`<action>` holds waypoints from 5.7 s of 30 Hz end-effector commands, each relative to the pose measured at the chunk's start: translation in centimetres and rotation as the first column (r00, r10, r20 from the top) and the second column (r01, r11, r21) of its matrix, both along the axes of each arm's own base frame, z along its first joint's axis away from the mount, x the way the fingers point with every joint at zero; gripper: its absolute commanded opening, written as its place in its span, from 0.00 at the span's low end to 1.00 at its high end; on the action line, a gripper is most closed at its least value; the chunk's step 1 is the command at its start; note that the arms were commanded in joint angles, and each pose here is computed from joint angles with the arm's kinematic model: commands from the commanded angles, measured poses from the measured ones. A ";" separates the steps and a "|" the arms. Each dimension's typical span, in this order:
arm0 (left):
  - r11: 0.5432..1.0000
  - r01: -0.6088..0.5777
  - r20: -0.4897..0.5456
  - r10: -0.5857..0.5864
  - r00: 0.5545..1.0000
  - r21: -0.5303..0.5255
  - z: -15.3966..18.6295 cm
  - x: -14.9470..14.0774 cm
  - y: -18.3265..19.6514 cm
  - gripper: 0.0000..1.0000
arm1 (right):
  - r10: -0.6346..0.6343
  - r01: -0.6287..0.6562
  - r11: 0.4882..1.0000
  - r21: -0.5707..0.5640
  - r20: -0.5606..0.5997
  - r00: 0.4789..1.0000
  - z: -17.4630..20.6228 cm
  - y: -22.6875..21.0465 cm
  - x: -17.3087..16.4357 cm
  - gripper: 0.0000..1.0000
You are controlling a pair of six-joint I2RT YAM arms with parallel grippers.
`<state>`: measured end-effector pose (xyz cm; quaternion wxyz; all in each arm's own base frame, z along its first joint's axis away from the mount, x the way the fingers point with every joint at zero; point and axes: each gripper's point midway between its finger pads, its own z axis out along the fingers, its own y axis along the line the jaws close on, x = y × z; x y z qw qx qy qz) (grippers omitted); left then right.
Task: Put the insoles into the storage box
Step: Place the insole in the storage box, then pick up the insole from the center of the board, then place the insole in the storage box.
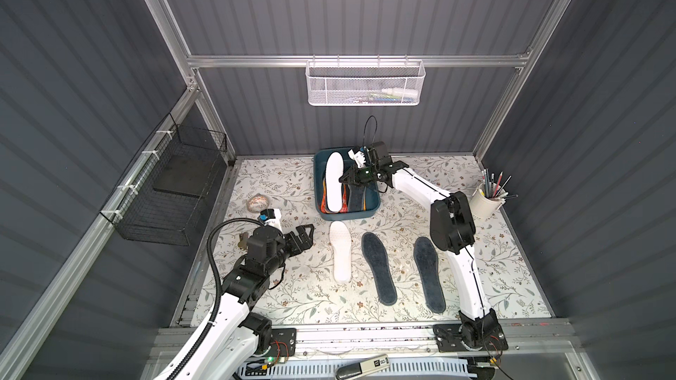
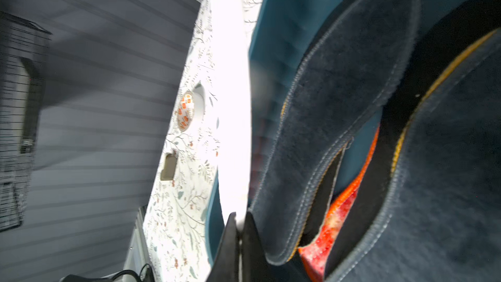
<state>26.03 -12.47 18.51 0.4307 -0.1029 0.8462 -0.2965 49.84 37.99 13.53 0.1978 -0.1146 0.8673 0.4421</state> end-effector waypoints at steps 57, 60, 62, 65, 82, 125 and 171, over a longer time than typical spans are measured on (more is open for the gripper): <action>0.967 0.128 -0.385 -0.035 0.922 0.221 -12.2 0.9 -9.0 0.41 | -0.401 0.434 0.901 0.013 0.408 0.820 10.4 -17.9 -11.1 0.99; 0.963 0.131 -0.396 -0.028 0.918 0.234 -12.8 1.1 -9.2 0.38 | -0.403 0.435 0.900 0.015 0.405 0.821 10.4 -18.0 -11.2 0.99; 0.962 0.135 -0.399 -0.030 0.917 0.239 -13.1 1.3 -9.5 0.37 | -0.405 0.437 0.899 0.016 0.407 0.819 10.5 -18.1 -11.1 0.99; 0.959 0.144 -0.407 -0.034 0.913 0.242 -13.6 1.7 -9.9 0.35 | -0.407 0.437 0.899 0.017 0.403 0.820 10.5 -18.2 -11.0 0.99; 0.945 0.146 -0.469 0.009 0.883 0.293 -15.5 0.8 -8.9 0.00 | -0.411 0.430 0.902 0.034 0.368 0.834 10.0 -18.0 -10.4 0.99; 0.979 0.177 0.256 -0.147 0.955 -0.097 4.9 7.2 -10.2 0.00 | -0.120 0.033 0.958 0.284 0.295 0.948 12.3 -9.5 -14.5 0.82; 0.998 0.067 0.217 -0.067 0.974 0.006 5.3 3.3 -5.0 1.00 | -0.059 0.059 0.998 0.009 0.115 0.992 8.6 -9.4 -8.1 0.00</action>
